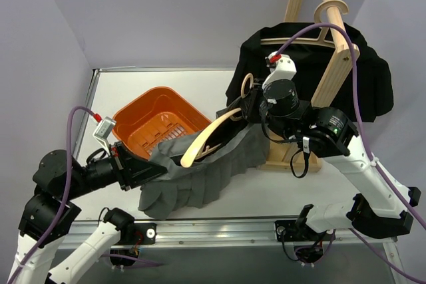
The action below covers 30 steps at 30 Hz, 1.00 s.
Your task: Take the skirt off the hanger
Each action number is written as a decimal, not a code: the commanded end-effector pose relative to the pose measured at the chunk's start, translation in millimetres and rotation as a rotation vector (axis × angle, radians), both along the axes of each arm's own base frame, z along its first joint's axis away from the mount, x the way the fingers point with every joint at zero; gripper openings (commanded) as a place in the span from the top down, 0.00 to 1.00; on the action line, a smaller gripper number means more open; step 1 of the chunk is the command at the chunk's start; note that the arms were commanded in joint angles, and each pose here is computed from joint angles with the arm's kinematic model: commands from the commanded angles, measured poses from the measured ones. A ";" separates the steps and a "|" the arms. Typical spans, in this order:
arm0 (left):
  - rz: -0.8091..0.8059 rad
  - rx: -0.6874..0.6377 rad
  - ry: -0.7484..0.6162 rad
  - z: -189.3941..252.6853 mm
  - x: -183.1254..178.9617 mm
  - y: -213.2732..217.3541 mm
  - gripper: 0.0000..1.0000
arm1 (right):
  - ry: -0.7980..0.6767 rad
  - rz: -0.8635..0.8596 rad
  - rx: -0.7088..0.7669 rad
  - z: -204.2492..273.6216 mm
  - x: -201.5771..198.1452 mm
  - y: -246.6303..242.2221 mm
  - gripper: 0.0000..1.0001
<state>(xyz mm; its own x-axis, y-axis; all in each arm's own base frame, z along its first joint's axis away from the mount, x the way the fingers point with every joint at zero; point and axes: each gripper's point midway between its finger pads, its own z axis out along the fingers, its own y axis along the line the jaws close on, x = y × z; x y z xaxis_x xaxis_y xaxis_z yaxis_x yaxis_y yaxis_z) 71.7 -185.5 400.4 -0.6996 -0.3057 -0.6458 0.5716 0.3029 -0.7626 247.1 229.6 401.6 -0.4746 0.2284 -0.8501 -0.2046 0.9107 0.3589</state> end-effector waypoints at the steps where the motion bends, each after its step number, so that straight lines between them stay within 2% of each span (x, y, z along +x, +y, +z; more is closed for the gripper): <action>1: -0.081 -0.043 -0.010 9.7 -12.5 -5.2 0.98 | -0.104 0.046 0.073 36.2 0.7 0.6 1.00; 8: -0.114 0.036 0.076 -19.2 -7.5 -11.1 0.98 | -0.105 0.320 0.203 60.0 -29.5 48.5 1.00; 14: -0.131 0.035 0.069 -15.2 3.2 -19.0 0.98 | -0.095 0.493 0.298 88.5 -61.0 73.8 1.00; 17: -0.176 0.020 0.081 -12.7 -1.7 -22.3 0.98 | -0.123 0.525 0.355 113.6 -69.1 74.4 1.00; 20: -0.261 -0.030 0.083 -2.4 -22.6 -21.2 0.98 | -0.168 0.524 0.388 137.0 -70.4 70.3 1.00; 25: -0.390 -0.225 0.062 39.5 -69.2 -8.1 0.98 | -0.219 0.469 0.379 148.6 -59.0 64.9 1.00; 27: -0.416 -0.266 0.051 46.5 -82.4 -2.1 0.98 | -0.225 0.471 0.371 147.9 -57.6 66.1 1.00; 30: -0.457 -0.267 0.127 42.9 -97.0 3.1 0.98 | -0.241 0.438 0.371 150.4 -50.9 64.3 1.00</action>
<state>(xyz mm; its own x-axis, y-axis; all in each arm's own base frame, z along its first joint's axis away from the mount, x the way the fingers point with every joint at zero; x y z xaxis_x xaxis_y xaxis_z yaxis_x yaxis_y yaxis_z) 6.6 -192.3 420.2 -0.8500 -0.1576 -0.5027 0.5151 -0.0485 -0.8558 183.1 292.2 534.2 -0.4638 0.3046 -0.8319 -0.6372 0.5377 0.5521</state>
